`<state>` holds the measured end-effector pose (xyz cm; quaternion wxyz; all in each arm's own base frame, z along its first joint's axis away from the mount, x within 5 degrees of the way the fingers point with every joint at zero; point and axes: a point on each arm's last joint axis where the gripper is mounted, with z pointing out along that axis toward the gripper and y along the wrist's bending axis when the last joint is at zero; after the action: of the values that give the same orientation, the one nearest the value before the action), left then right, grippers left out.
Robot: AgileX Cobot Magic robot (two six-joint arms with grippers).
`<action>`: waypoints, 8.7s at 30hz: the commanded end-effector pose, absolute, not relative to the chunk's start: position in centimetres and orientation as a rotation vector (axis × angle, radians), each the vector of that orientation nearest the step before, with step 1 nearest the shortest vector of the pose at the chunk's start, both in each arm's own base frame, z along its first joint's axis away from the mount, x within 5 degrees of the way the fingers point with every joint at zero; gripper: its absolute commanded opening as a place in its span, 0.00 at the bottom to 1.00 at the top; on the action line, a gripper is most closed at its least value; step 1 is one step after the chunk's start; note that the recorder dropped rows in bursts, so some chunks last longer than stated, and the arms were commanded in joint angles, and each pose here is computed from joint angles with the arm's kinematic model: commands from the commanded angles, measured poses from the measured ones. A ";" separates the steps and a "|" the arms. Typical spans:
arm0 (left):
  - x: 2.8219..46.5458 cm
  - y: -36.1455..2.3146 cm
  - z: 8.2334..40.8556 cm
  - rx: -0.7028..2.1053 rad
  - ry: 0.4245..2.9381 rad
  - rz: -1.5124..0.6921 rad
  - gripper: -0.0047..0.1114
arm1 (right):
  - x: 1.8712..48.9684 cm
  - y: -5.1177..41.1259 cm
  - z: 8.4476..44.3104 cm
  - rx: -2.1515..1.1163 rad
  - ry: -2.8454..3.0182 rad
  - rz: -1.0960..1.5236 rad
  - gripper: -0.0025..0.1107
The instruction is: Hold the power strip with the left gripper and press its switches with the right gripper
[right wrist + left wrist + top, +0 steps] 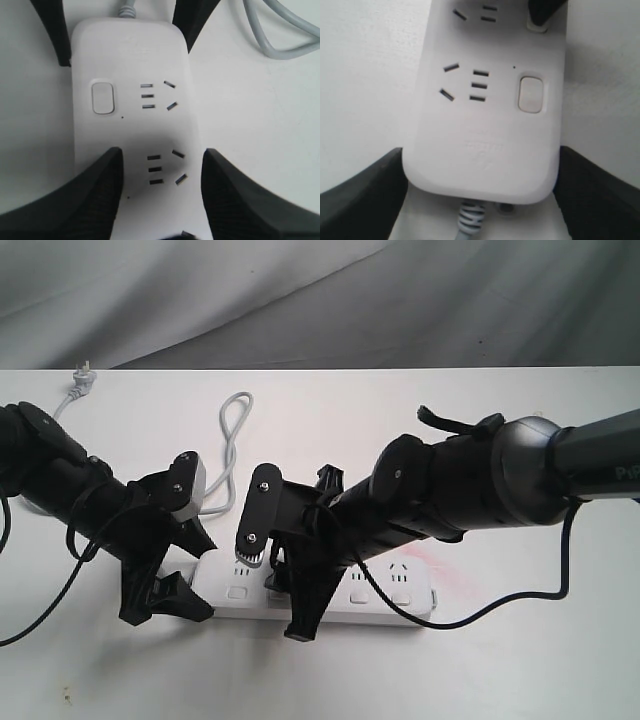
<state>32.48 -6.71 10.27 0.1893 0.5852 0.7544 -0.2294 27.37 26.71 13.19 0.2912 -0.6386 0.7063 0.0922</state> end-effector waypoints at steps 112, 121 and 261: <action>32.5 -6.7 10.4 1.641 2.117 -0.659 0.47 | 26.1 22.5 10.4 -1.675 2.069 0.250 0.43; 32.5 -6.7 10.4 1.641 2.117 -0.659 0.47 | 26.3 22.5 13.0 -1.625 2.001 0.228 0.43; 32.5 -6.7 10.4 1.641 2.117 -0.659 0.47 | 25.4 15.6 12.8 -1.374 2.187 0.104 0.43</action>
<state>32.48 -6.71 10.27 0.1893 0.5853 0.7543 -0.2294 25.66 15.54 13.19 0.2852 -0.5042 0.8144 0.0344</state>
